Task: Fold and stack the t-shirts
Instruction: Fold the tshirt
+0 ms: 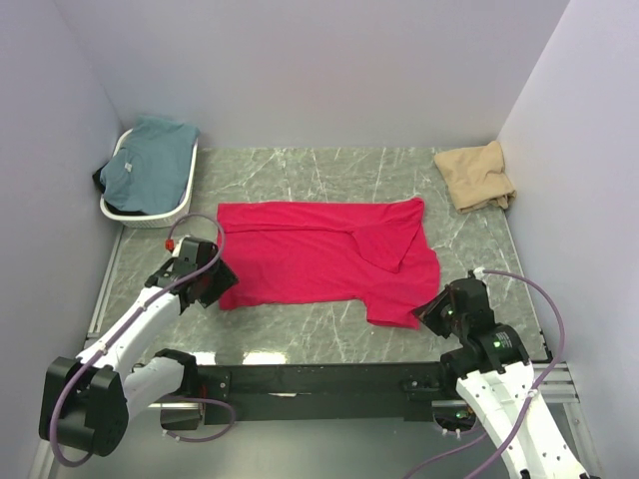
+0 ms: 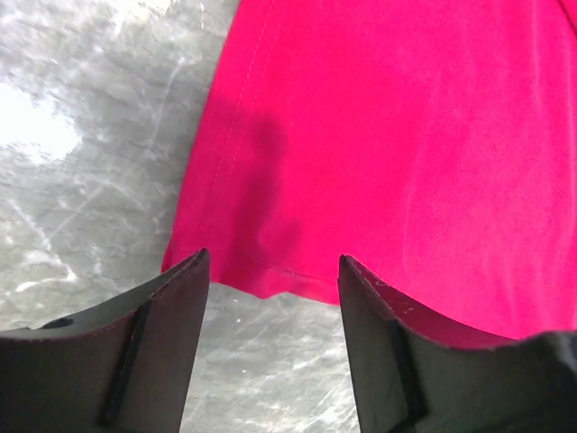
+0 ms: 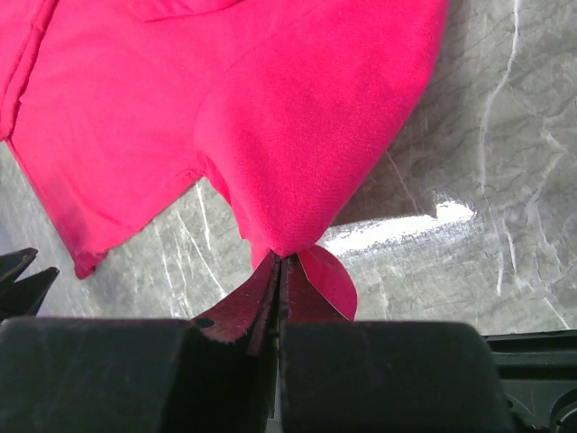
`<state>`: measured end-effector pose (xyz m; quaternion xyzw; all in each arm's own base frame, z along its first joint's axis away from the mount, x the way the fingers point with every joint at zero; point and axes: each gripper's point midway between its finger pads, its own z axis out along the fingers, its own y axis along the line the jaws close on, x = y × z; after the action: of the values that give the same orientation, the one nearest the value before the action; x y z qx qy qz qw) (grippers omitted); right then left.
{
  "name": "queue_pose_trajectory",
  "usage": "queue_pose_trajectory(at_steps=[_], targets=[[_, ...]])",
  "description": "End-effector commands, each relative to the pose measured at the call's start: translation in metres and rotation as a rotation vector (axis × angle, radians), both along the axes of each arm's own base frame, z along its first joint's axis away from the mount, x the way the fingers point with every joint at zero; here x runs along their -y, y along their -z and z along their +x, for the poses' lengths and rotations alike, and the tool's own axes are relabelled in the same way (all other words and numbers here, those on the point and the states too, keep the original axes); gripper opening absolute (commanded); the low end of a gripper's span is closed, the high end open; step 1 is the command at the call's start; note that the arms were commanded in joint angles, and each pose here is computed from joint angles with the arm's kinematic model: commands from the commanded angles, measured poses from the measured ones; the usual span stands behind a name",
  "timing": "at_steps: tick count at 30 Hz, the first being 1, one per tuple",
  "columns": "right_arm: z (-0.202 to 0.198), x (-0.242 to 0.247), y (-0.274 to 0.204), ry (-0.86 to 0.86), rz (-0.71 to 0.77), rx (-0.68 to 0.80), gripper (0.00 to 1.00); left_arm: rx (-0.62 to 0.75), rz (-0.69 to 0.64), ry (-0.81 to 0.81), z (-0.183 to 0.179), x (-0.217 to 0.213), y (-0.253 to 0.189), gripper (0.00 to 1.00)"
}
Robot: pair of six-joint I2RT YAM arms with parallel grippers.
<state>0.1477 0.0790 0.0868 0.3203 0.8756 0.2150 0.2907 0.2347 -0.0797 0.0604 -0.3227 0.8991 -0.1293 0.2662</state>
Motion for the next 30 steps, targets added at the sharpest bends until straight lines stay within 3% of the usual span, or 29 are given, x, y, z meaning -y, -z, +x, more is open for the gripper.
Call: queue_pose_trajectory(at_steps=[1, 25, 30], targets=[[0.008, 0.002, -0.014, 0.002, -0.015, 0.048, 0.00, -0.035, -0.058, -0.018, -0.012, 0.006, 0.008, 0.65], [0.009, 0.002, -0.008, -0.020, -0.036, 0.044, 0.01, -0.156, 0.106, -0.201, -0.039, -0.024, 0.044, 0.58], [0.009, 0.002, -0.007, -0.023, -0.040, 0.044, 0.01, -0.118, 0.116, -0.205, -0.032, -0.026, 0.042, 0.45]])
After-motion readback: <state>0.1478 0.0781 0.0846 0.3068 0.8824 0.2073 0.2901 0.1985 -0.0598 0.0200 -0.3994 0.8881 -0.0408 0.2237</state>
